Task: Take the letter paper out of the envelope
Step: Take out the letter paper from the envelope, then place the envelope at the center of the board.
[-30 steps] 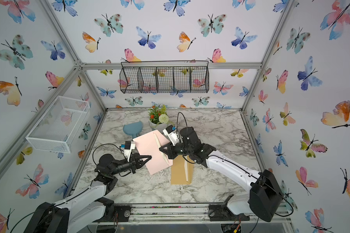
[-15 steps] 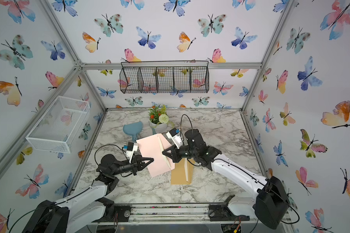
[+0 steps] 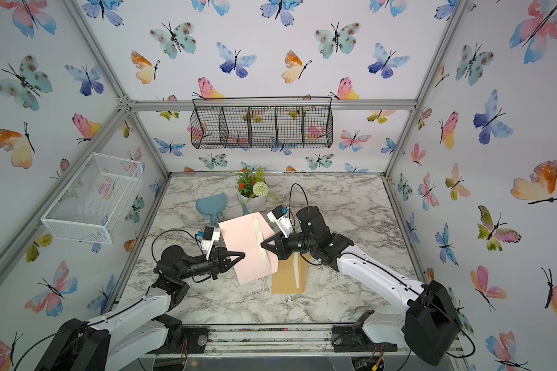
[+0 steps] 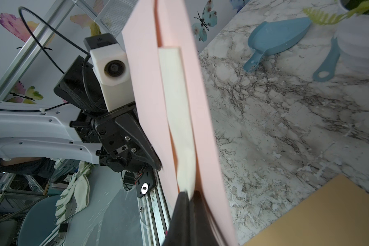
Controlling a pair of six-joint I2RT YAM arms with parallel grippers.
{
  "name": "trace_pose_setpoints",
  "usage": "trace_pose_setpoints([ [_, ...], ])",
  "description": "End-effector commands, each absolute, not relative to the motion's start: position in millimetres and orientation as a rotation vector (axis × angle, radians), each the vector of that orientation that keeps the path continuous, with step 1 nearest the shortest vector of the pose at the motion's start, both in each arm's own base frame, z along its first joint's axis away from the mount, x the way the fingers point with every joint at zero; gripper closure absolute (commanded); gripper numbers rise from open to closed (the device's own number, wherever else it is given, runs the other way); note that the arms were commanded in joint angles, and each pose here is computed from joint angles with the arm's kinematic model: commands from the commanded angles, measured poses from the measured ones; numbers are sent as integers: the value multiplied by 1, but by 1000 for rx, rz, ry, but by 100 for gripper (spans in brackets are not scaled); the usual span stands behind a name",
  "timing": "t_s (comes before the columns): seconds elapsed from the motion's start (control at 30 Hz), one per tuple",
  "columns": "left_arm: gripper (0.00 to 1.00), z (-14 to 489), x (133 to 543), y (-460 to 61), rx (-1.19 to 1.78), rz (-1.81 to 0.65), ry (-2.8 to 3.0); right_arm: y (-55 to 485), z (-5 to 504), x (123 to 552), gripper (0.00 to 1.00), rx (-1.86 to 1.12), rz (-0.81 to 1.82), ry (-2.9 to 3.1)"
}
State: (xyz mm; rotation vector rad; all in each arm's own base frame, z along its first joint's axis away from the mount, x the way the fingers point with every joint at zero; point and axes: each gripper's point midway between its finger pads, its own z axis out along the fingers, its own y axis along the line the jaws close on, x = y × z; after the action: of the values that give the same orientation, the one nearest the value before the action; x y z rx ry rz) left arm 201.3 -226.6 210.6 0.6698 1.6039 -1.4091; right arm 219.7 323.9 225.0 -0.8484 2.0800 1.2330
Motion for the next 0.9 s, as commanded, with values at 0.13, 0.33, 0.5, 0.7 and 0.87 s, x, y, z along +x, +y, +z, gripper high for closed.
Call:
trace_pose_setpoints([
  [0.13, 93, 215, 210, -218, 622, -1361, 1591, 285, 208, 249, 98, -700, 1042, 2167],
  [0.33, 92, 208, 218, -216, 590, -1318, 1633, 263, 218, 260, 98, -663, 973, 2164],
  [0.5, 93, 196, 232, -211, 522, -1250, 1703, 225, 224, 277, 98, -600, 895, 2191],
  [0.7, 95, 135, 287, -166, 166, -855, 2040, 207, 228, 276, 98, -575, 887, 2213],
  [0.87, 96, 81, 306, -124, -92, -683, 2279, 219, 220, 264, 98, -578, 1036, 2219],
])
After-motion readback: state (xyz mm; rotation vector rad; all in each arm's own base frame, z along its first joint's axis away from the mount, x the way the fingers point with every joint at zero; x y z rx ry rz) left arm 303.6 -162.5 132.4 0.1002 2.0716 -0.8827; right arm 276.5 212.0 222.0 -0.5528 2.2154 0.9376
